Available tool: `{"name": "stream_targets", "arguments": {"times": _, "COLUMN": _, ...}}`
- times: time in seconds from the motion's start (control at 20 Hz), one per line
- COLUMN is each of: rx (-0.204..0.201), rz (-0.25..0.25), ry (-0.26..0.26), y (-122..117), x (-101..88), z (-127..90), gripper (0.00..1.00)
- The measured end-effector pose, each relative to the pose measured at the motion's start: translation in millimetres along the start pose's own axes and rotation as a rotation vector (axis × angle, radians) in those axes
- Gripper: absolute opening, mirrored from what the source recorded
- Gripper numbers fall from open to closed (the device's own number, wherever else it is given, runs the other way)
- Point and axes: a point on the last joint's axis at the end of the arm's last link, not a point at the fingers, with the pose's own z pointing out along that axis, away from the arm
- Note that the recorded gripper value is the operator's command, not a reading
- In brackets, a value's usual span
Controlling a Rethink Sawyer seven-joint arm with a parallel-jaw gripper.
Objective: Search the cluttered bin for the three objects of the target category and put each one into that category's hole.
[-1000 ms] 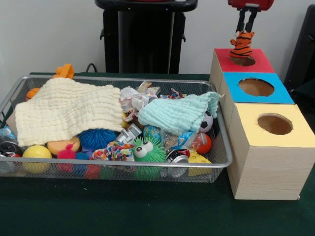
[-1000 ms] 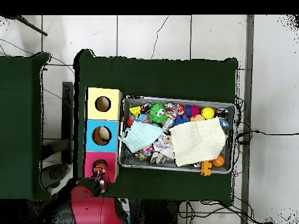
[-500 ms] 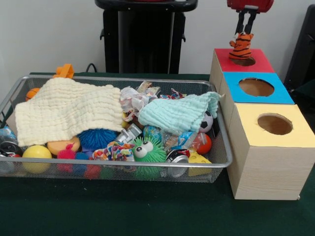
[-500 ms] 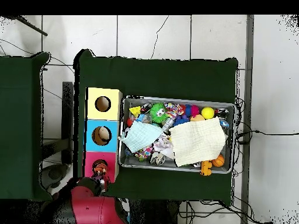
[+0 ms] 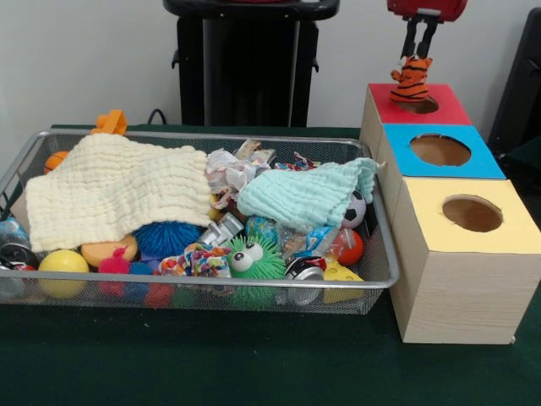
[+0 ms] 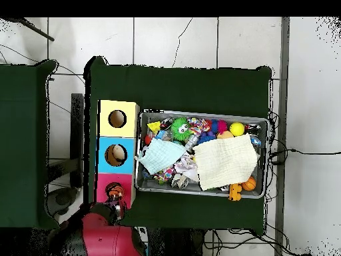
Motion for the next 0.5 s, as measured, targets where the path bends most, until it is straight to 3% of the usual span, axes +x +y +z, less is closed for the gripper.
{"name": "stream_targets", "arguments": {"times": 0.5, "rx": -0.001, "rz": -0.006, "ry": 0.017, "y": 12.1, "x": 6.2, "z": 7.9, "gripper": 0.00}}
